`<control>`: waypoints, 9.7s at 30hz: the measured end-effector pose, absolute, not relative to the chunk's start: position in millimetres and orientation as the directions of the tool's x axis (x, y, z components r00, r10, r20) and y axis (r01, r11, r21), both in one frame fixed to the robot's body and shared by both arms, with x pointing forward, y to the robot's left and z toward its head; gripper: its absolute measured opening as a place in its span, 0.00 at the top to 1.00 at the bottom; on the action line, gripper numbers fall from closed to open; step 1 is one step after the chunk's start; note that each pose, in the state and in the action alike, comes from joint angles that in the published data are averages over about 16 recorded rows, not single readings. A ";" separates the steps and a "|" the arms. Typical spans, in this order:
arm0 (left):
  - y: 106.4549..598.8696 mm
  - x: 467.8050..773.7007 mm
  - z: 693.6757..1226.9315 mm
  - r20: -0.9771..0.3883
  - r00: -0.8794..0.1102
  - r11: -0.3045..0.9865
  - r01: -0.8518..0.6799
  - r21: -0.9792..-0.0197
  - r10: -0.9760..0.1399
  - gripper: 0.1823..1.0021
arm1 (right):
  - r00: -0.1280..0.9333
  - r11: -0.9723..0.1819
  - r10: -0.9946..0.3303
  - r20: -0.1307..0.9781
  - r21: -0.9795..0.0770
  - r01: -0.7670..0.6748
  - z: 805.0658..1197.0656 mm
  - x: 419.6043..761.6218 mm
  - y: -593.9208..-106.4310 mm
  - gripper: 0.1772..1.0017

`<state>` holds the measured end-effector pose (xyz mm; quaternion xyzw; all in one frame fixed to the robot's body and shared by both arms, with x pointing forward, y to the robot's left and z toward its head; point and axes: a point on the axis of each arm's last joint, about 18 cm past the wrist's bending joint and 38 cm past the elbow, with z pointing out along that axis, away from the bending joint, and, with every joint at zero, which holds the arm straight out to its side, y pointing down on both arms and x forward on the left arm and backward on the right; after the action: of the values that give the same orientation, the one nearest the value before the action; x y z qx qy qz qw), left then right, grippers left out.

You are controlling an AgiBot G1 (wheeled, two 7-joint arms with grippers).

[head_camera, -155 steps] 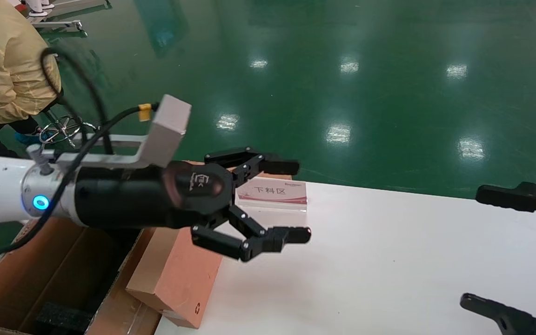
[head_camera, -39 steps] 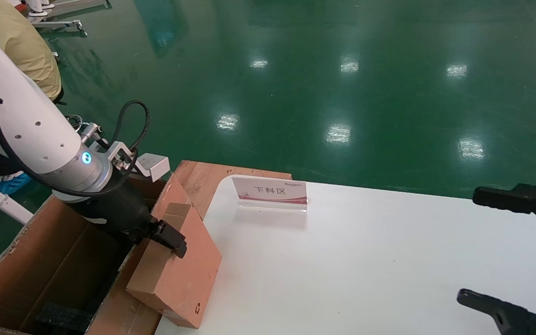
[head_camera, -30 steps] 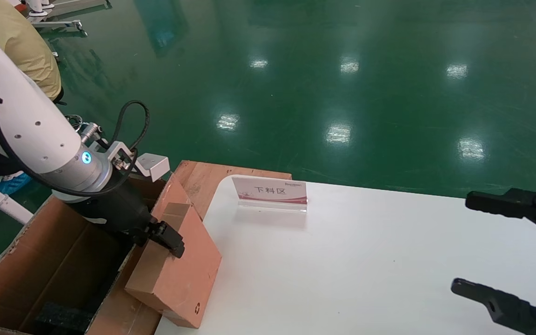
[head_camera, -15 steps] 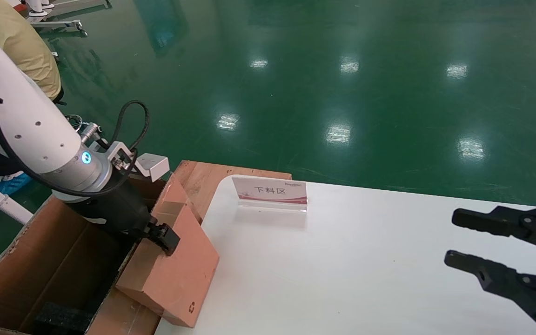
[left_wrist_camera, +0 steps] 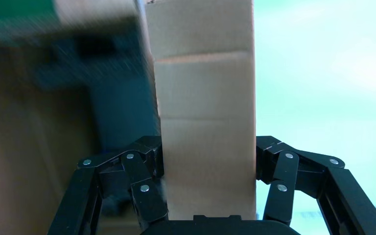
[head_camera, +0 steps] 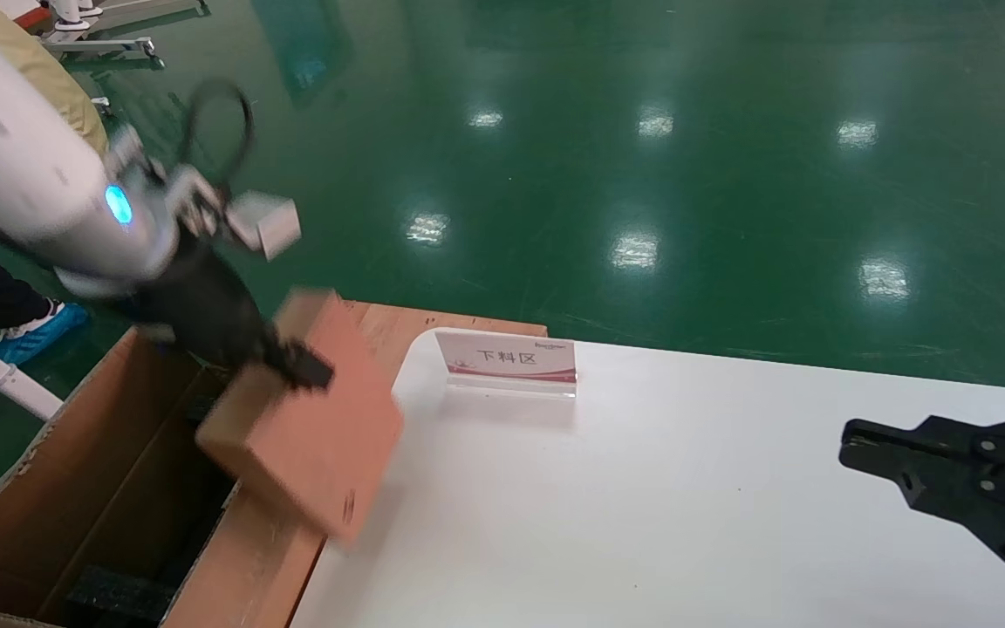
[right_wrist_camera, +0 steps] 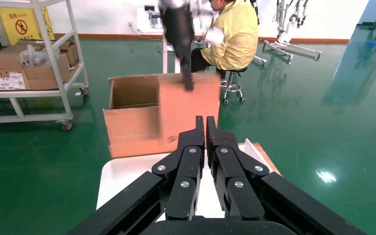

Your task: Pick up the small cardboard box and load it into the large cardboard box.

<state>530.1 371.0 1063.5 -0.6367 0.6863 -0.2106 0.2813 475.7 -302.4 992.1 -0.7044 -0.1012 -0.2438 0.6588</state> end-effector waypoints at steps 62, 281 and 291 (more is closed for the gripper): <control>486.1 426.7 1060.1 -0.126 0.073 0.020 -0.789 -0.615 -0.989 0.92 | 0.861 -0.111 -0.179 0.477 -0.879 0.464 992.1 475.7 -302.4 0.31; 307.7 542.0 1005.4 -0.328 -0.831 0.593 -0.002 -0.805 -0.449 0.00 | 0.860 -0.112 -0.180 0.477 -0.879 0.464 992.2 475.9 -302.6 0.00; 286.9 521.9 998.7 -0.336 -0.896 0.458 0.178 -0.871 -0.291 0.00 | 0.860 -0.112 -0.179 0.477 -0.879 0.464 992.2 475.7 -302.5 0.00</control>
<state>521.9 286.9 998.7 -0.0344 0.8233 -0.5197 0.2257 475.7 -302.5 992.2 -0.7045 -0.1012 -0.2441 0.6587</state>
